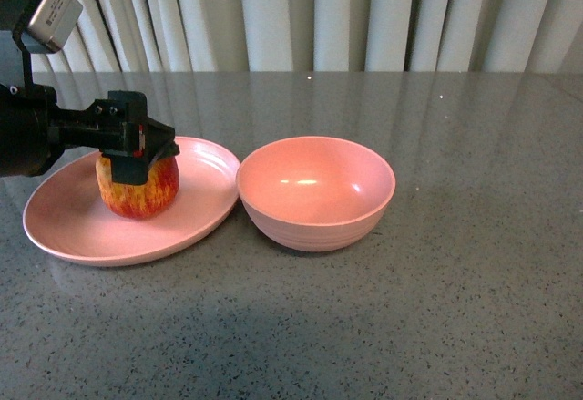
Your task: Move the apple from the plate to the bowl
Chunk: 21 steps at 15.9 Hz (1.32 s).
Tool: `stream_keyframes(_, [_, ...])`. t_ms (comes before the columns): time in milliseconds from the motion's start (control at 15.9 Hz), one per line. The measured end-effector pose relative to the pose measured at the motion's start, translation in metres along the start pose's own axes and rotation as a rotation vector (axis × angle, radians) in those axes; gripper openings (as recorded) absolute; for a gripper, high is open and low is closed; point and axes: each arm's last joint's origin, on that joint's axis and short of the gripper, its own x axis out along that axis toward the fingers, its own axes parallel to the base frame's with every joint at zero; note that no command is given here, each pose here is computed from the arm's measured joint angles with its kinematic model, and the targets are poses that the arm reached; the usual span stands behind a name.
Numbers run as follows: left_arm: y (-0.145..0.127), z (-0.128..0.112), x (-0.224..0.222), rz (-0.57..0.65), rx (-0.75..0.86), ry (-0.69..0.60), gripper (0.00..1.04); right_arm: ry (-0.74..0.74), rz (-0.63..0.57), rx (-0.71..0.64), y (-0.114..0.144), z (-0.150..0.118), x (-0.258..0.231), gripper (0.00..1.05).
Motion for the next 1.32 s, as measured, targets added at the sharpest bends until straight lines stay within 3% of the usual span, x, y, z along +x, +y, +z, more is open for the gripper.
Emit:
stream_keyframes(630, [0.000, -0.022, 0.020, -0.004, -0.058, 0.111, 0.98, 0.000, 0.000, 0.000, 0.000, 0.000, 0.000, 0.98])
stream_keyframes(693, [-0.001, -0.022, 0.021, -0.006, -0.055, 0.109, 0.94, 0.000, 0.000, 0.000, 0.000, 0.000, 0.000, 0.98])
stream_keyframes(819, [-0.002, -0.022, 0.021, -0.008, -0.050, 0.109, 0.77, 0.000, 0.000, 0.000, 0.000, 0.000, 0.000, 0.98])
stream_keyframes(944, [-0.002, -0.019, 0.018, -0.003, -0.048, 0.115, 0.72, 0.000, 0.000, 0.000, 0.000, 0.000, 0.000, 0.98])
stream_keyframes(1070, [-0.003, -0.007, 0.011, -0.001, -0.041, 0.089, 0.71, 0.000, 0.000, 0.000, 0.000, 0.000, 0.000, 0.98])
stream_keyframes(1322, [-0.030, 0.054, -0.013, -0.046, 0.037, -0.063, 0.71, 0.000, 0.000, 0.000, 0.000, 0.000, 0.000, 0.98])
